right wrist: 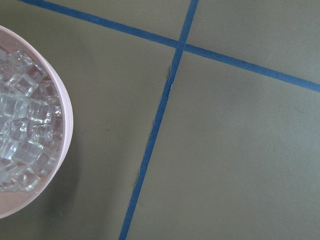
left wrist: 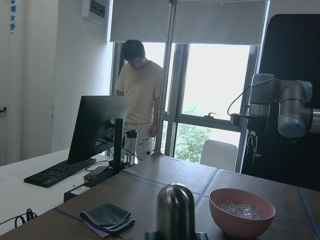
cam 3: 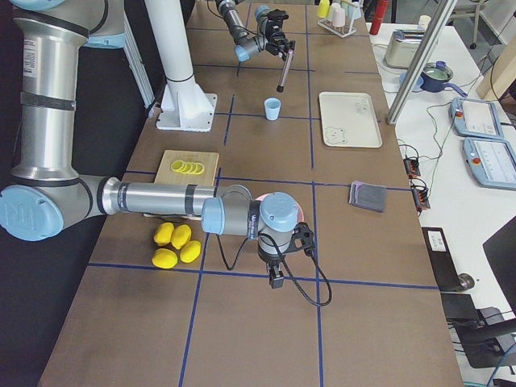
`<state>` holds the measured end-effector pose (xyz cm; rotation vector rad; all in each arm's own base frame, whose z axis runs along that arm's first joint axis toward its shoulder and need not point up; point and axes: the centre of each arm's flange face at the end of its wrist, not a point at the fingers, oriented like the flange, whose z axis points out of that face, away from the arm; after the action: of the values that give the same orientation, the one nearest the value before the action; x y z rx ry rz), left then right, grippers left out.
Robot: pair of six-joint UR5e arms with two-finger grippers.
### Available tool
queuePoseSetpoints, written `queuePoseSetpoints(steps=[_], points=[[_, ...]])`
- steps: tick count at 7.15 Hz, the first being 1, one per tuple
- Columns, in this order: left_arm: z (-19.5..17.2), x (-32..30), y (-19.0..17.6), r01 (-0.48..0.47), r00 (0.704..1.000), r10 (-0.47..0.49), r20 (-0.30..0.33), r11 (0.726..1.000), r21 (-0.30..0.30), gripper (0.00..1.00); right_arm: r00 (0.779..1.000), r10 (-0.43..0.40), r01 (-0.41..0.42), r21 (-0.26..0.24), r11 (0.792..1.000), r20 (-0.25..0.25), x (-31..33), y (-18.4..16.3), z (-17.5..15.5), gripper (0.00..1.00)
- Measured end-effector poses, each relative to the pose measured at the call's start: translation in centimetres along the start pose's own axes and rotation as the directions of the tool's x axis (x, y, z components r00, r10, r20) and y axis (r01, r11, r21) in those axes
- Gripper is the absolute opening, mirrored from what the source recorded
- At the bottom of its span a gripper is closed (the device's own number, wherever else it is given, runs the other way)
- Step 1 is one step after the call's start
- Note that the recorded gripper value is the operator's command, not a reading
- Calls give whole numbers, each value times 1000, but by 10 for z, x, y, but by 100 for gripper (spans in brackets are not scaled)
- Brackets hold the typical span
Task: Mash ice and strawberries in cup
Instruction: 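Lower the muddler into the cup and press down on the contents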
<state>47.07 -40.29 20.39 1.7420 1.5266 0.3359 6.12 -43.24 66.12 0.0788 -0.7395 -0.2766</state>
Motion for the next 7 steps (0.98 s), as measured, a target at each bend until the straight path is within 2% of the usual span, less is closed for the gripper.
queuePoseSetpoints(steps=[3, 7], points=[[-12, 11, 37, -25, 999, 25, -26, 999, 34, 0, 1000, 0, 0, 0, 1000, 0, 0, 0, 0, 99], [-25, 21, 60, -19, 999, 19, -36, 1000, 1, 0, 1000, 1, -1, -1, 1000, 0, 0, 0, 0, 99]])
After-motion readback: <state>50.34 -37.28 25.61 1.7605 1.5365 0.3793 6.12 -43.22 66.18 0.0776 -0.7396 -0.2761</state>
